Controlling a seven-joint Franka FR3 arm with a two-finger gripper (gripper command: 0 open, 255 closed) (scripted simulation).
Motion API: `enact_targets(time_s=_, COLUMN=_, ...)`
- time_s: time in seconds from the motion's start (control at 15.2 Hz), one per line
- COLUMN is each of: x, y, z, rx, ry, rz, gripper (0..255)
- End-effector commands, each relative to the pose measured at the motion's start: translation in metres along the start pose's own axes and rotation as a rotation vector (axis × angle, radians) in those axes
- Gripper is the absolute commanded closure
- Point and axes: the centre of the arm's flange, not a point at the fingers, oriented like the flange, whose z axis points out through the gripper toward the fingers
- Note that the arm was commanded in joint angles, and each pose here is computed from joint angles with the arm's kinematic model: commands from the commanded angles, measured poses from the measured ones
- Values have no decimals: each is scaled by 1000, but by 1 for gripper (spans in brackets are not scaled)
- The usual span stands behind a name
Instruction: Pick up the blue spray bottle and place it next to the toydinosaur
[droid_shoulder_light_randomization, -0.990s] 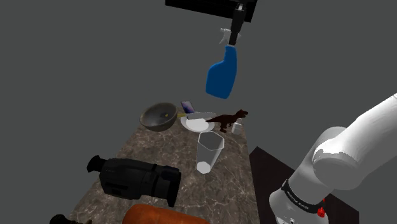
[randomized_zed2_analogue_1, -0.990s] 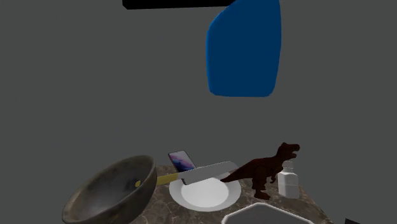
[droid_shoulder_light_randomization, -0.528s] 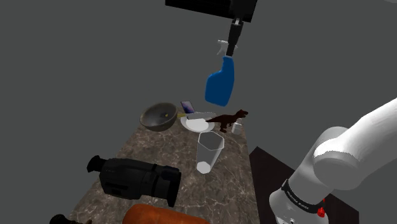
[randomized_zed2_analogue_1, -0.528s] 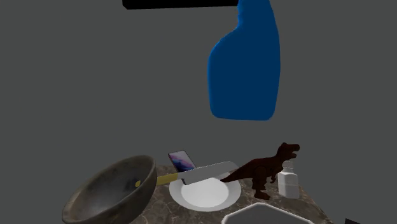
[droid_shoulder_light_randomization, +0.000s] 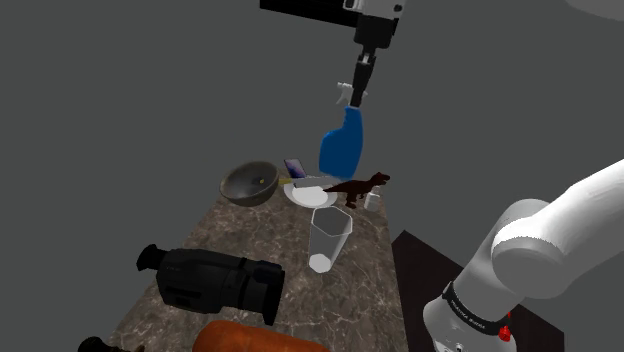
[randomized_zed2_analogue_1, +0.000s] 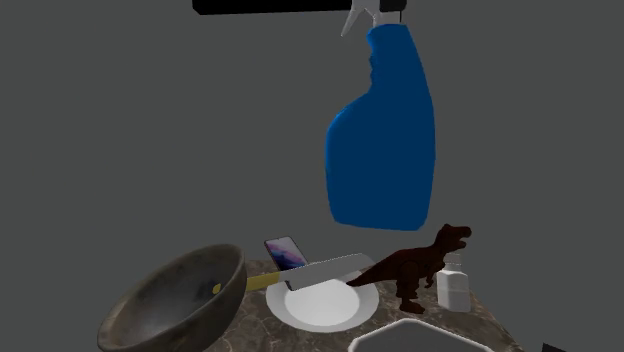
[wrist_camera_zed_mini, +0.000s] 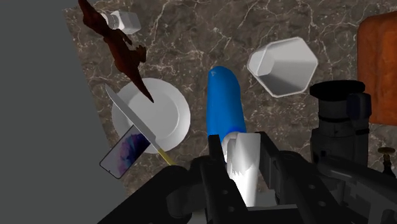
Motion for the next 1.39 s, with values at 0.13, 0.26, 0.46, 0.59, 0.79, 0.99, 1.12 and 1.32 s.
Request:
enact_targets(time_s=0.13, x=0, y=0, z=21, rx=0, ry=1, rz=0, gripper=255)
enact_targets(time_s=0.26, x=0, y=0, z=31, rx=0, ry=1, rz=0, gripper=255)
enact_targets(time_s=0.46, x=0, y=0, z=47, rx=0, ry=1, rz=0, gripper=255)
enact_targets(time_s=0.59, x=0, y=0, z=57, rx=0, ry=1, rz=0, gripper=255)
enact_targets(time_s=0.79, x=0, y=0, z=73, rx=0, ry=1, rz=0, gripper=255)
enact_targets(time_s=0.99, x=0, y=0, z=89, rx=0, ry=1, rz=0, gripper=255)
enact_targets(time_s=1.12, x=0, y=0, z=100, rx=0, ry=1, rz=0, gripper=255)
enact_targets(time_s=1.32, x=0, y=0, z=116, rx=0, ry=1, rz=0, gripper=255)
